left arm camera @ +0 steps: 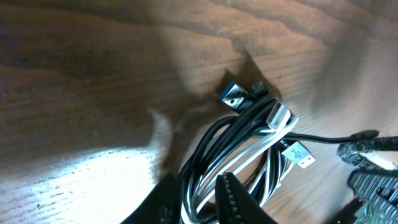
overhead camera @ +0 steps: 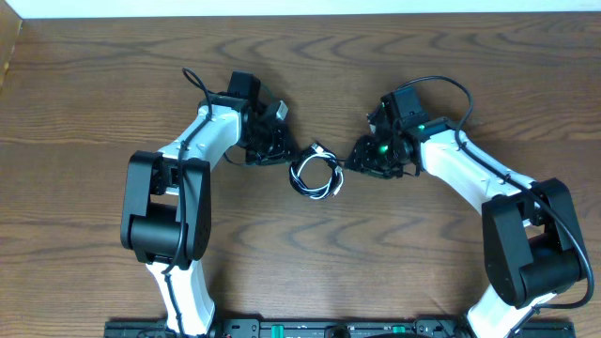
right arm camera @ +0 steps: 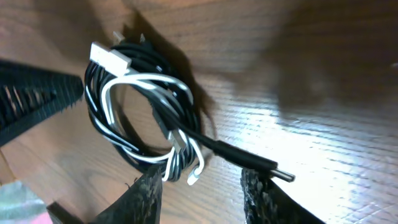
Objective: Untangle cables
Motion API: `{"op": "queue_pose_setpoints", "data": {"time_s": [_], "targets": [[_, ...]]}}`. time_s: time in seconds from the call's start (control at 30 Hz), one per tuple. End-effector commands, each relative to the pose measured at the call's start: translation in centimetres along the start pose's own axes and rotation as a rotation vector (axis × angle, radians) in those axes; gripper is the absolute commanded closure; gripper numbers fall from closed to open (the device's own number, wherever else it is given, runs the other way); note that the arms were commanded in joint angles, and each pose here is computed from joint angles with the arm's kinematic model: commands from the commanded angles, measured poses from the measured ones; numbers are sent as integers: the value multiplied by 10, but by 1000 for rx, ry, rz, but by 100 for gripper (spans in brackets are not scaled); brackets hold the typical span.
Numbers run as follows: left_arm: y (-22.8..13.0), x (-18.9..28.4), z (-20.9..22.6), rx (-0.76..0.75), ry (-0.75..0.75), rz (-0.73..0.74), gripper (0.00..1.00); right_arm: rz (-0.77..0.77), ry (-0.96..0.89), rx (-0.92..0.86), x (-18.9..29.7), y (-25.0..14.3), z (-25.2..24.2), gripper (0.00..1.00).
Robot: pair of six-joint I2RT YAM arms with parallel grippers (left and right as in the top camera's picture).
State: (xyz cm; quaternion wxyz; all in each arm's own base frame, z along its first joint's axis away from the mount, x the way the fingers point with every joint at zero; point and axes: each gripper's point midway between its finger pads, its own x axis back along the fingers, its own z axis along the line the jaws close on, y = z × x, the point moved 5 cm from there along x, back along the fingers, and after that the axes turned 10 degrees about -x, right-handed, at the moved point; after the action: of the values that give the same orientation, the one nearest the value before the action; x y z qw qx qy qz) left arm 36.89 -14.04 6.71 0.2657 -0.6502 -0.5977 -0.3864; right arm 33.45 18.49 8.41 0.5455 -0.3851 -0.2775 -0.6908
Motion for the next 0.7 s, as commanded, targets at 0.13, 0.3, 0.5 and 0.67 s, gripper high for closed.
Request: {"op": "queue_pose_setpoints", "data": {"time_s": [0.13, 0.3, 0.5, 0.67], "targets": [[-4, -4, 6, -31, 14, 21, 77, -92, -105, 47, 4, 16, -13, 45], [-8, -7, 1, -65, 14, 40, 77, -135, -90, -6, 16, 34, -27, 43], [-8, -13, 4, -93, 113, 48, 85, -73, -11, -33, 18, 30, -24, 49], [-6, -13, 3, -102, 112, 39, 92, -43, 0, 1, 11, 19, -13, 53]]}}
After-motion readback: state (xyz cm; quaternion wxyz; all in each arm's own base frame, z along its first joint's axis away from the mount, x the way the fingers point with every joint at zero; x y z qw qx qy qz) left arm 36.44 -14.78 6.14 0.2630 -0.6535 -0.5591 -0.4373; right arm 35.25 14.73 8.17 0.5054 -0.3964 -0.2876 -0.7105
